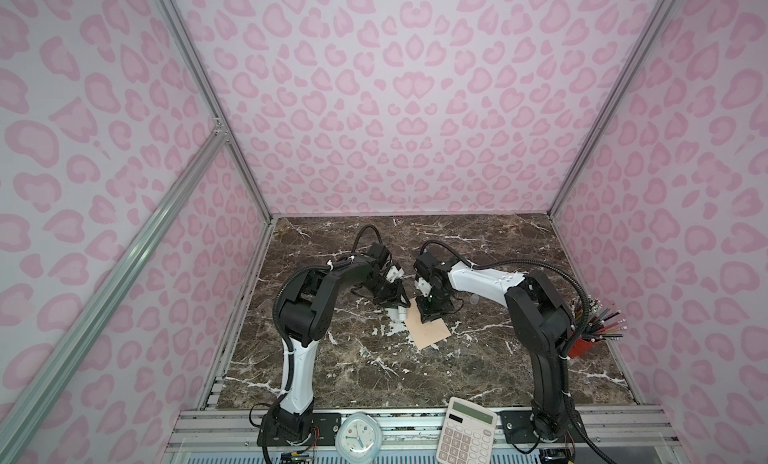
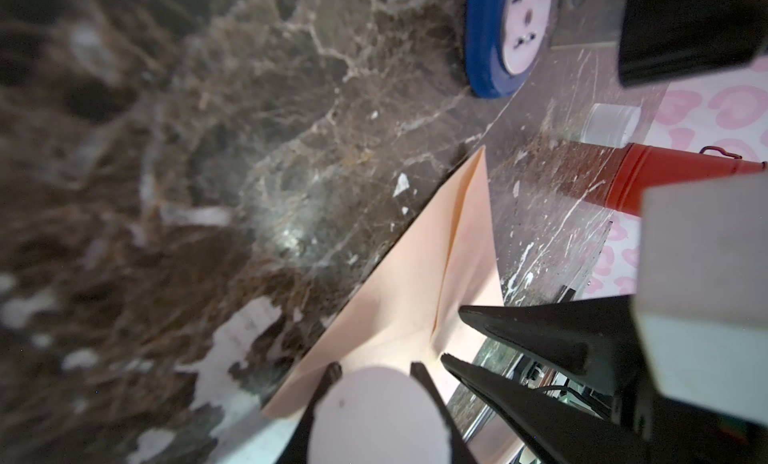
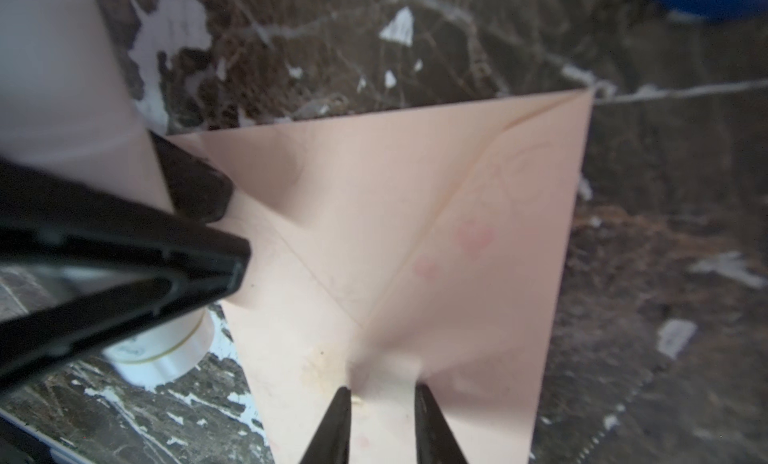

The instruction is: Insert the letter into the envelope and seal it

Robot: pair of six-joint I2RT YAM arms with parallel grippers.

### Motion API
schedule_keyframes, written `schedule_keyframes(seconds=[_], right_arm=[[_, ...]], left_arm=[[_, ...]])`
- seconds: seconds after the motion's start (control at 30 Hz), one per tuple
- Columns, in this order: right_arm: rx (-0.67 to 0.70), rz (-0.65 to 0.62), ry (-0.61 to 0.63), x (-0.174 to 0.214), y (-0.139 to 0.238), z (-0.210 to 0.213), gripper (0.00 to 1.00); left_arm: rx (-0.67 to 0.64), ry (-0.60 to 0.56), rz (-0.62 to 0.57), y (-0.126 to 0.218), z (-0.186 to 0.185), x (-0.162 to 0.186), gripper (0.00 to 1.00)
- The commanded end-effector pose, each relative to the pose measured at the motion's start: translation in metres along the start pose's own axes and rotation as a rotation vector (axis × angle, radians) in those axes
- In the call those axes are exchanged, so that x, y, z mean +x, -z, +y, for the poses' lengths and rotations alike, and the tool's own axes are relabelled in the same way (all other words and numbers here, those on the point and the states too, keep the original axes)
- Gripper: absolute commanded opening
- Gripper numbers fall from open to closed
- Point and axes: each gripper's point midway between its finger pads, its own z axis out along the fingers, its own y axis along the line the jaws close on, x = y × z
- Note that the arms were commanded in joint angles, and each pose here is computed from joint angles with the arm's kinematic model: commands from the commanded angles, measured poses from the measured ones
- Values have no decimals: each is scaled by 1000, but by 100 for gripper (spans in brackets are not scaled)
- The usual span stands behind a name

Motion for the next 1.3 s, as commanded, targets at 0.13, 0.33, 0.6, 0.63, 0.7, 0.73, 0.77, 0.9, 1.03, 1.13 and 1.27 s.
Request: schedule_keyframes(seconds=[0.13, 0.33, 0.6, 0.63, 0.7, 0.73, 0.77, 0.9, 1.03, 1.13, 1.27], right_arm=[[47, 97, -18, 20, -29, -12, 30], [43, 102, -17, 22, -29, -11, 10], [53, 110, -9, 24, -32, -8, 12], [60, 112, -8, 25, -32, -8, 13], [74, 113, -10, 26, -34, -8, 14], [89, 116, -12, 27, -35, -9, 14], [103, 119, -12, 27, -35, -11, 14], [157, 123, -17, 30, -38, -15, 15], [178, 126, -32, 31, -42, -19, 15], [174, 130, -35, 31, -44, -17, 17], [164, 140, -35, 32, -47, -15, 20]], left_arm=[[-121, 31, 15, 0, 24, 7, 7], [-119, 33, 16, 0, 24, 7, 7], [-118, 34, 12, 1, 23, 7, 7], [-117, 33, 11, 1, 22, 7, 7], [-109, 31, 7, 3, 20, 6, 7], [-104, 30, 8, 3, 18, 7, 7], [-100, 30, 7, 4, 17, 7, 7], [-78, 31, 5, 5, 14, 7, 7], [-63, 27, 6, 6, 10, 8, 7], [-57, 24, 8, 7, 9, 8, 7], [-59, 26, 18, 6, 11, 11, 7]])
